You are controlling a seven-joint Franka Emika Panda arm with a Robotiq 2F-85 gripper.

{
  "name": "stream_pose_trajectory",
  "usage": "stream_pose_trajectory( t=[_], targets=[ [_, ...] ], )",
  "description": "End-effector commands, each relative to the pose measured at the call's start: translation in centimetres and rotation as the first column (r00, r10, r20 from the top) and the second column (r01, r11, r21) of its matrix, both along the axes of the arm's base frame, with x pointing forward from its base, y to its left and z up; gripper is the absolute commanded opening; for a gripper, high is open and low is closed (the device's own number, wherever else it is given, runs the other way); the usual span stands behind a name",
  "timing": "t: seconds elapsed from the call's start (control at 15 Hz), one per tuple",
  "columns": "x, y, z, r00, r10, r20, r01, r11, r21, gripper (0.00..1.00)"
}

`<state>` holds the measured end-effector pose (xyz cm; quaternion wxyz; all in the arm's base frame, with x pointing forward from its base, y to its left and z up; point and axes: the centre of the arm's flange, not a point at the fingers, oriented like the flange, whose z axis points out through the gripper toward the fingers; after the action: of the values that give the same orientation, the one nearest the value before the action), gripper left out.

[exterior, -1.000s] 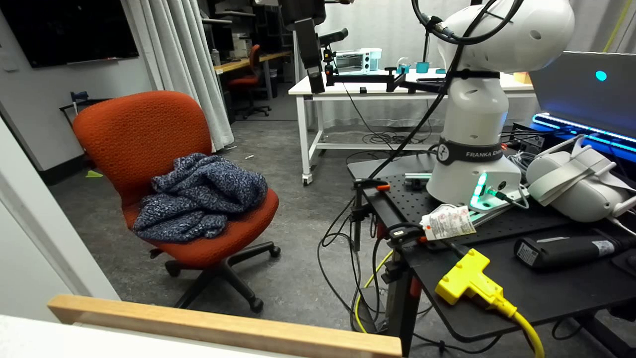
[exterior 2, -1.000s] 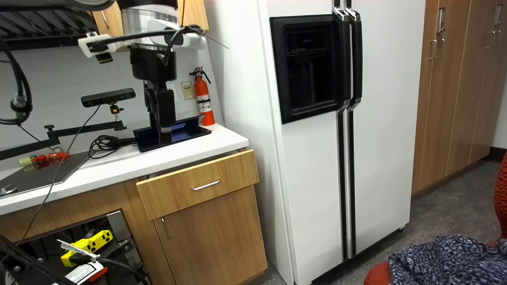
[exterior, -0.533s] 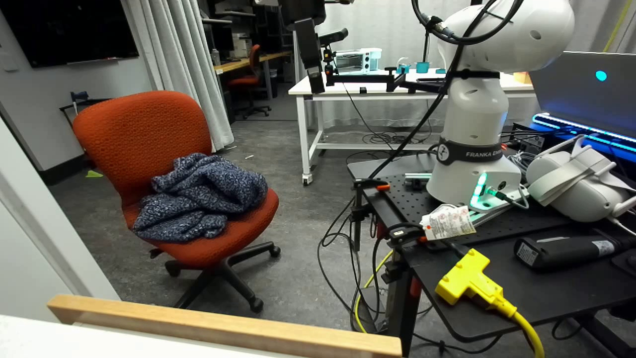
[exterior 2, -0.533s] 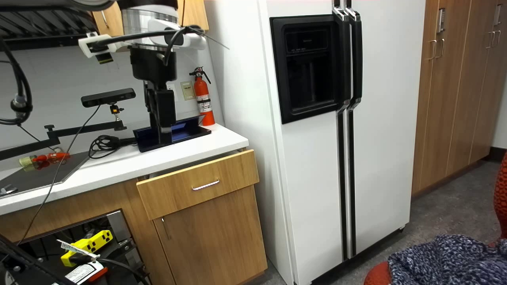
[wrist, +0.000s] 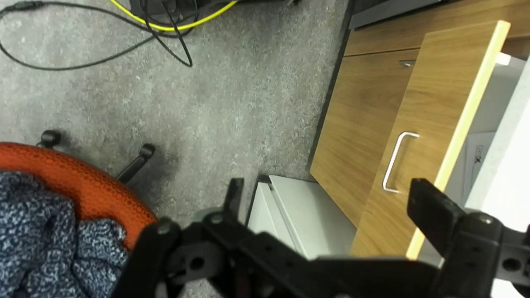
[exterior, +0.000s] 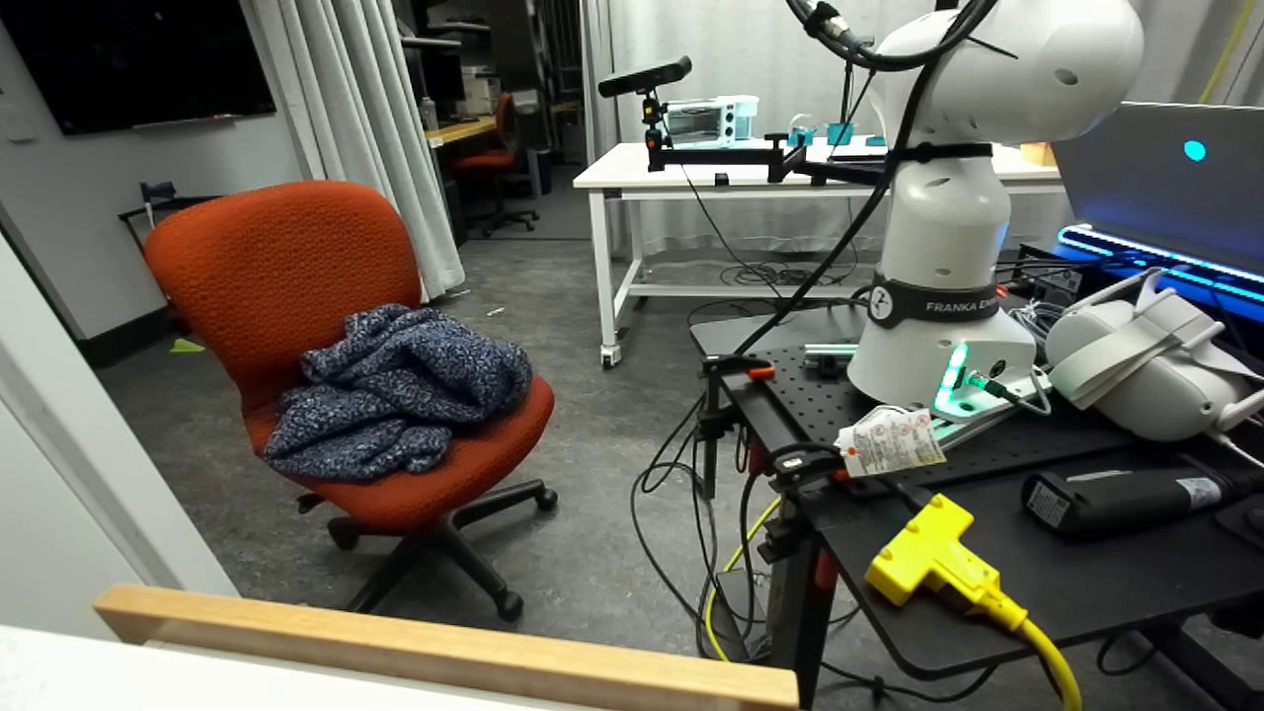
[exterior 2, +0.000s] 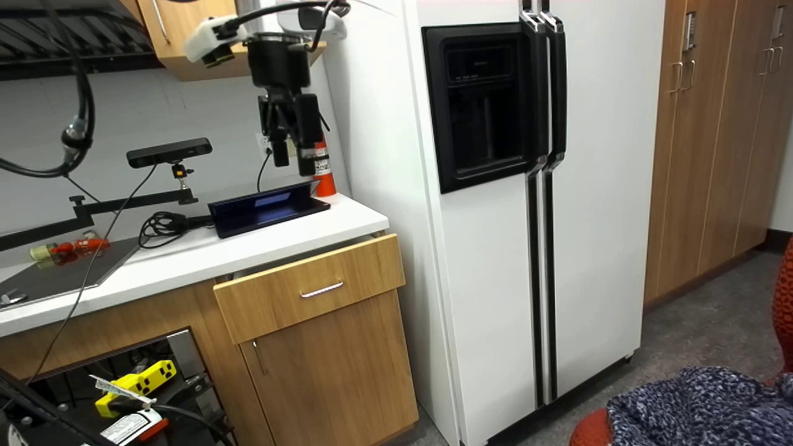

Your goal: Open the drawer on the far right

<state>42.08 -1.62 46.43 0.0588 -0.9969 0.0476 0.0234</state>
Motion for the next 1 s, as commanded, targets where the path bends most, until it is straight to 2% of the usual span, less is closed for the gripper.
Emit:
stream_pose_trajectory(
  t=[0.0,0.07,0.13,0.27,0.4,0.73,0.93],
  targets=[
    [8.7,1.9,3.0,1.000,0.009,-0.003,-0.009,1.000,-0.018,1.00],
    [10.5,2.4,3.6,1.000,-0.007,-0.017,0.007,1.000,-0.022,1.00],
    [5.1,1.8,1.7,1.000,0.013,0.020,-0.013,1.000,-0.014,1.00],
    [7.6,2.3,1.7,1.000,0.005,0.011,-0.005,1.000,-0.016,1.00],
    [8.5,2.3,1.3,1.000,0.004,0.002,-0.004,1.000,-0.016,1.00],
    [8.7,2.3,1.5,1.000,0.005,-0.001,-0.005,1.000,-0.016,1.00],
    [8.2,1.5,-0.9,0.999,-0.020,-0.035,0.020,1.000,-0.010,1.00]
  ],
)
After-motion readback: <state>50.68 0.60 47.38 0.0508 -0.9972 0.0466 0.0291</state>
